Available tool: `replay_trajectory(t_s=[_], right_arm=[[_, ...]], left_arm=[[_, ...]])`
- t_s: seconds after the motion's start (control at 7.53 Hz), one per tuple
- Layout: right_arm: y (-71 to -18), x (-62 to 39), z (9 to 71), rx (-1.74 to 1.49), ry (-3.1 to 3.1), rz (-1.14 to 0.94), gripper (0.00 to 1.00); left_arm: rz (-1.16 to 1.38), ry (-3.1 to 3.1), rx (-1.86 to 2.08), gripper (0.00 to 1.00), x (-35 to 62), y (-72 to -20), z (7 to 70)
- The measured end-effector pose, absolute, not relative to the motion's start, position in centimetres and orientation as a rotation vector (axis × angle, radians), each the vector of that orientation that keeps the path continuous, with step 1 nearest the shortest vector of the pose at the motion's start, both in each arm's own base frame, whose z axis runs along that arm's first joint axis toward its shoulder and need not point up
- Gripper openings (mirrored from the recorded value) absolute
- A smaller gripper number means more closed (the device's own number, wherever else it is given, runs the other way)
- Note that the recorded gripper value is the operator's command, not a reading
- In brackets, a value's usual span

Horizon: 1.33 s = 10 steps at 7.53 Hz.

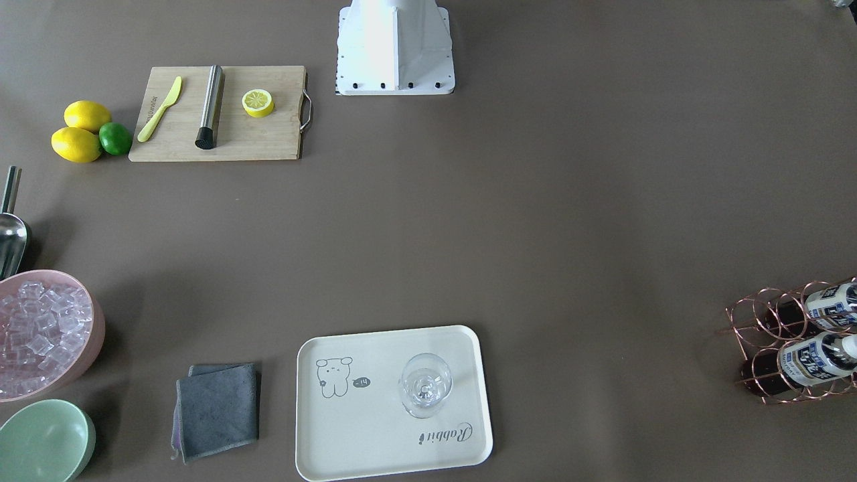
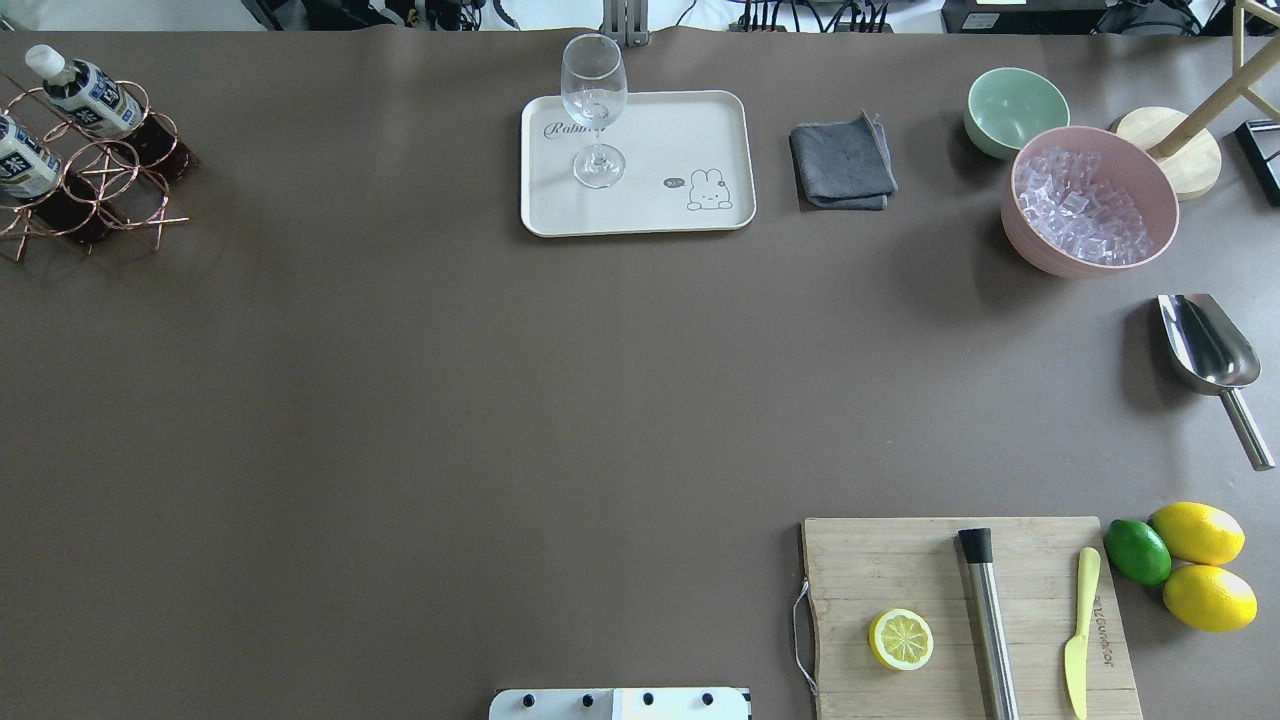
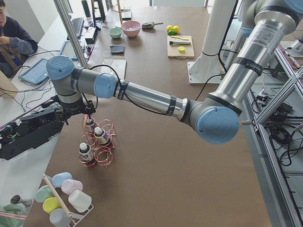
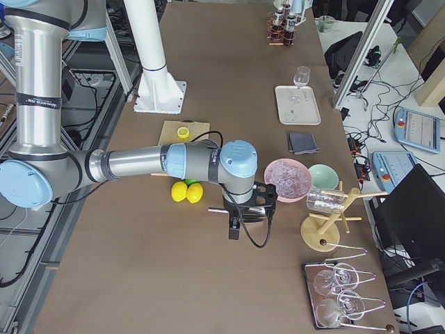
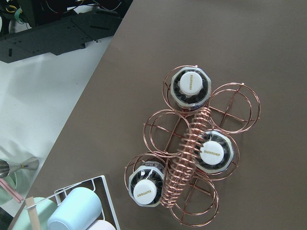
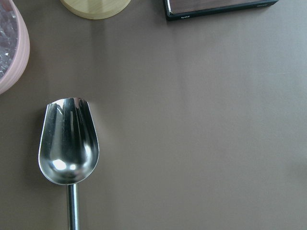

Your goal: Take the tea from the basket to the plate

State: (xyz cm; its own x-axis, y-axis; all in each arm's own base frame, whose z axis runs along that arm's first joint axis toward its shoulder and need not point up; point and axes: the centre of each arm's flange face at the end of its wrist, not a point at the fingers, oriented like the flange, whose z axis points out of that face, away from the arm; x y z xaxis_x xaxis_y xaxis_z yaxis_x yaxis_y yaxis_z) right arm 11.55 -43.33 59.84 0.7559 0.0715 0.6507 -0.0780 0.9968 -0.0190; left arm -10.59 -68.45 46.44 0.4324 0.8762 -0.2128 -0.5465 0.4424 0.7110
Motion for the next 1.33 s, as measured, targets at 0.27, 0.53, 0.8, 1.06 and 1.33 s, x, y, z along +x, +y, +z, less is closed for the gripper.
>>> replay_trajectory(t_s=[0.27, 0.53, 0.8, 1.06, 1.33], right_arm=[[-43.4, 11.6, 59.8, 0.009, -0.708, 0.082, 1.0], [-43.4, 11.6, 59.8, 0.009, -0.708, 0.083, 1.0], [-43.4, 11.6, 59.8, 0.008, -0.708, 0.083, 1.0], [-43.4, 11.7, 59.8, 0.009, -0.708, 0.085, 1.0], [-43.4, 11.7, 59.8, 0.01, -0.708, 0.086, 1.0]], left_arm=[[0.997, 0.644, 0.611, 0.96, -8.8, -68.7, 46.8], [1.067, 0.643, 0.621, 0.95, -6.5, -69.0, 46.7], [1.119, 0.632, 0.638, 0.93, -4.9, -69.3, 46.9], [1.156, 0.627, 0.642, 0.63, -4.6, -69.4, 47.9], [1.177, 0.62, 0.651, 0.22, -4.8, -69.4, 48.3]])
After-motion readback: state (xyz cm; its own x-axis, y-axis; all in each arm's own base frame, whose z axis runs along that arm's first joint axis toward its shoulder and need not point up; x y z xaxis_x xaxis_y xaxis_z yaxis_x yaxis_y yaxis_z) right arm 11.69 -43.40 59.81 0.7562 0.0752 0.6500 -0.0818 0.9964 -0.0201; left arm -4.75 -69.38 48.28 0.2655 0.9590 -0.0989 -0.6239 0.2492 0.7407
